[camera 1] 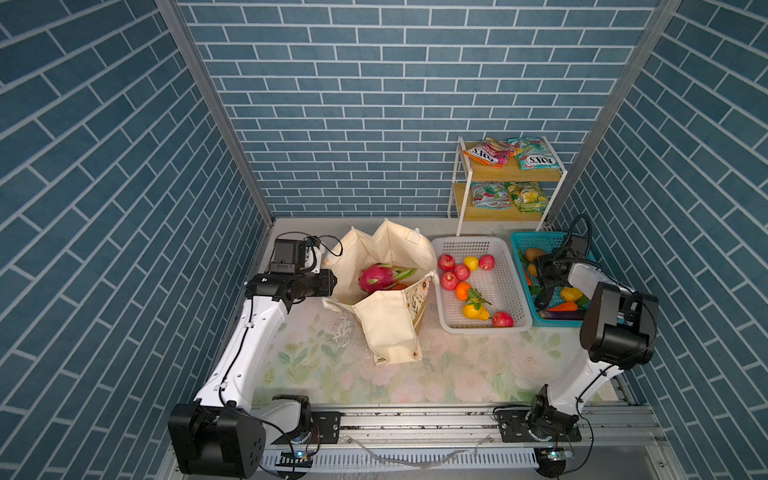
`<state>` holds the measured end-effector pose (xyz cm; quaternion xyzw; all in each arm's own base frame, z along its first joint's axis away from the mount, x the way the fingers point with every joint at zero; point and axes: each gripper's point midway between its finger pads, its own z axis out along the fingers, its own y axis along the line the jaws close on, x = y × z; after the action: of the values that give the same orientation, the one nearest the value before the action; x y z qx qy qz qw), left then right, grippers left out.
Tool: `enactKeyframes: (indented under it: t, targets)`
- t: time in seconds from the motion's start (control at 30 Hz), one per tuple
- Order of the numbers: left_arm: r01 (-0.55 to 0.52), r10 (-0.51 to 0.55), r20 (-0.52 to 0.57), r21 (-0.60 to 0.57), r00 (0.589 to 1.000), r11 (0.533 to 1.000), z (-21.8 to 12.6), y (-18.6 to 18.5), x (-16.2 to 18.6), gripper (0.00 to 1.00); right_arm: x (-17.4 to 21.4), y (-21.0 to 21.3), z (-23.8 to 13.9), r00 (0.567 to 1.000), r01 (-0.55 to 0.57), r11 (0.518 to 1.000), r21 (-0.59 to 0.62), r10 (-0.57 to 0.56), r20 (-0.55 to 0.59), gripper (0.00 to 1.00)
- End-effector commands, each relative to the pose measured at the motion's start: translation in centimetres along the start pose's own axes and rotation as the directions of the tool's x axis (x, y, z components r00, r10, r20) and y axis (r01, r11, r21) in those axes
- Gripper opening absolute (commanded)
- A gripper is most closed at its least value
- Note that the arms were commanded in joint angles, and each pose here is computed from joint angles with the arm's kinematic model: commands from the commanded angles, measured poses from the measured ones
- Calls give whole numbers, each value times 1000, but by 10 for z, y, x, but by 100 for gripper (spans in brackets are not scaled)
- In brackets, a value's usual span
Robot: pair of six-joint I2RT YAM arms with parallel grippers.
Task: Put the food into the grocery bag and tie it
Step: 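Grasp the yellow potato with the right gripper and lift it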
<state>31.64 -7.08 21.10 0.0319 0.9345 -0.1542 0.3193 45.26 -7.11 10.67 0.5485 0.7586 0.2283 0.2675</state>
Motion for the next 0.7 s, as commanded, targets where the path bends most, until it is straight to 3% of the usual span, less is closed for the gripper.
enactKeyframes:
  t: [0.0, 0.17, 0.3, 0.43, 0.67]
  targets:
    - [-11, 11, -2, -2, 1000, 1000, -2, -1, 0, 37, 2, 36, -62, 998, 56, 992, -111, -53, 29, 42]
    - [-13, 12, 5, 14, 1000, 1000, -4, -5, -1, 37, 23, 63, -137, 985, 167, 965, -204, -156, 72, 43]
    - [-13, 13, 10, 20, 1000, 1000, -5, -6, -1, 37, 60, 90, -186, 950, 311, 904, -292, -301, 81, 44]
    - [-14, 13, 17, 35, 1000, 999, -5, -9, -2, 37, 116, 122, -216, 886, 445, 797, -409, -458, 71, 44]
    - [-12, 11, 21, 48, 1000, 999, -4, -10, -3, 37, 235, 165, -251, 699, 600, 553, -579, -714, 42, 45]
